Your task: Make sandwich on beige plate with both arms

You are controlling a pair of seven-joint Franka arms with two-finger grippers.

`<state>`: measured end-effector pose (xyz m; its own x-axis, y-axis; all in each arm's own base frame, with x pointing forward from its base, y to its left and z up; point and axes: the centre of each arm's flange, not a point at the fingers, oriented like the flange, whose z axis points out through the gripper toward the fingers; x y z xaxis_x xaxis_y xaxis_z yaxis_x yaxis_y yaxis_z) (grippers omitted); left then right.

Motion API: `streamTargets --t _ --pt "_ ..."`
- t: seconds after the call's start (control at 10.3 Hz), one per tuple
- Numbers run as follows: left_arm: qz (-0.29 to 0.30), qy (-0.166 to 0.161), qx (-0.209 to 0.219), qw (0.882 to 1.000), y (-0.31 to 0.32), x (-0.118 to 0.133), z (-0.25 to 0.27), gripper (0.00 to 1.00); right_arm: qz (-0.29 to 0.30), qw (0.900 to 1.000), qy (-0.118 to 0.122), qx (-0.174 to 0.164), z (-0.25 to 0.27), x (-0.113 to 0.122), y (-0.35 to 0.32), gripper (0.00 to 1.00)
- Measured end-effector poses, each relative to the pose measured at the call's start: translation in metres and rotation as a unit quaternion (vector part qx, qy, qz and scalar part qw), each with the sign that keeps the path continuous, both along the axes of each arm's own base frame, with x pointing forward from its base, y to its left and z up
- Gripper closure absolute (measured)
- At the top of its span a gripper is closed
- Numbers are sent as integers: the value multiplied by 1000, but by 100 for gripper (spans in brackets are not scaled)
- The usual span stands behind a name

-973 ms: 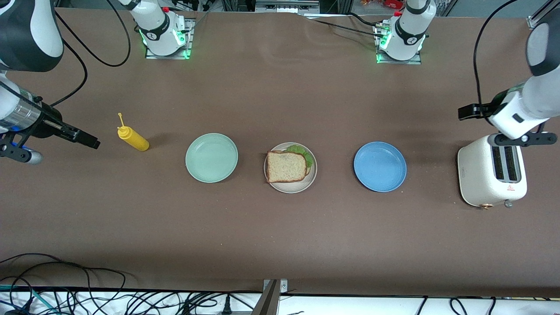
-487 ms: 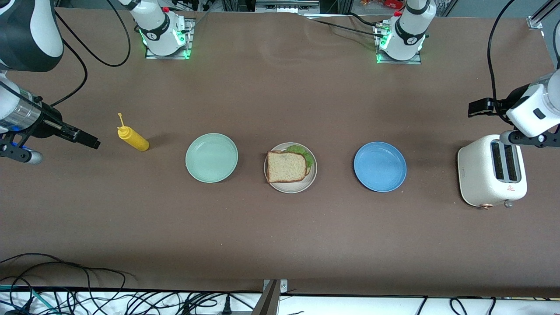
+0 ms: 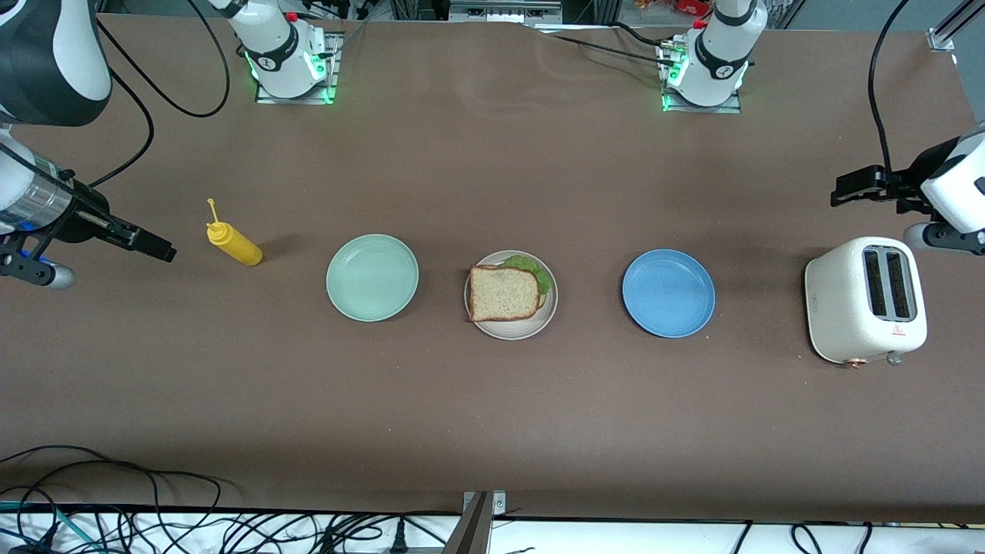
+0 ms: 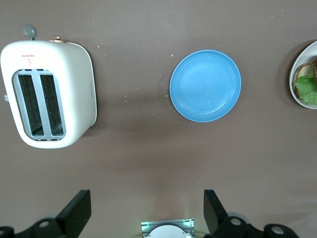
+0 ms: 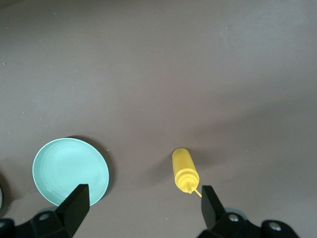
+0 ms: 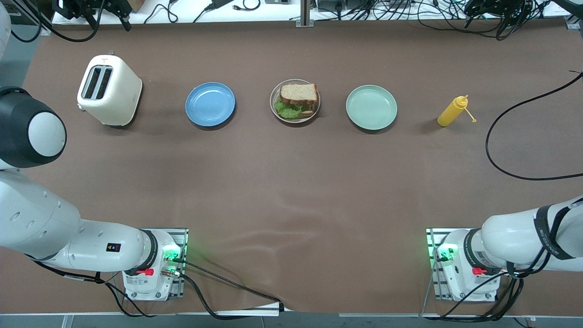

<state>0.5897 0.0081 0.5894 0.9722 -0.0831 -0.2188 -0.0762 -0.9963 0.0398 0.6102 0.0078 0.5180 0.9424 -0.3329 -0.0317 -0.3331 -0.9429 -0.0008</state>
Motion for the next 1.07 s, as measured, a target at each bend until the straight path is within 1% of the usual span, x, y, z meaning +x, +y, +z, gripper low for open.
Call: streamTargets --t 1.07 --pt "-6 -1 -1 1000 -2 1 0 0 0 1000 0 0 0 0 0 0"
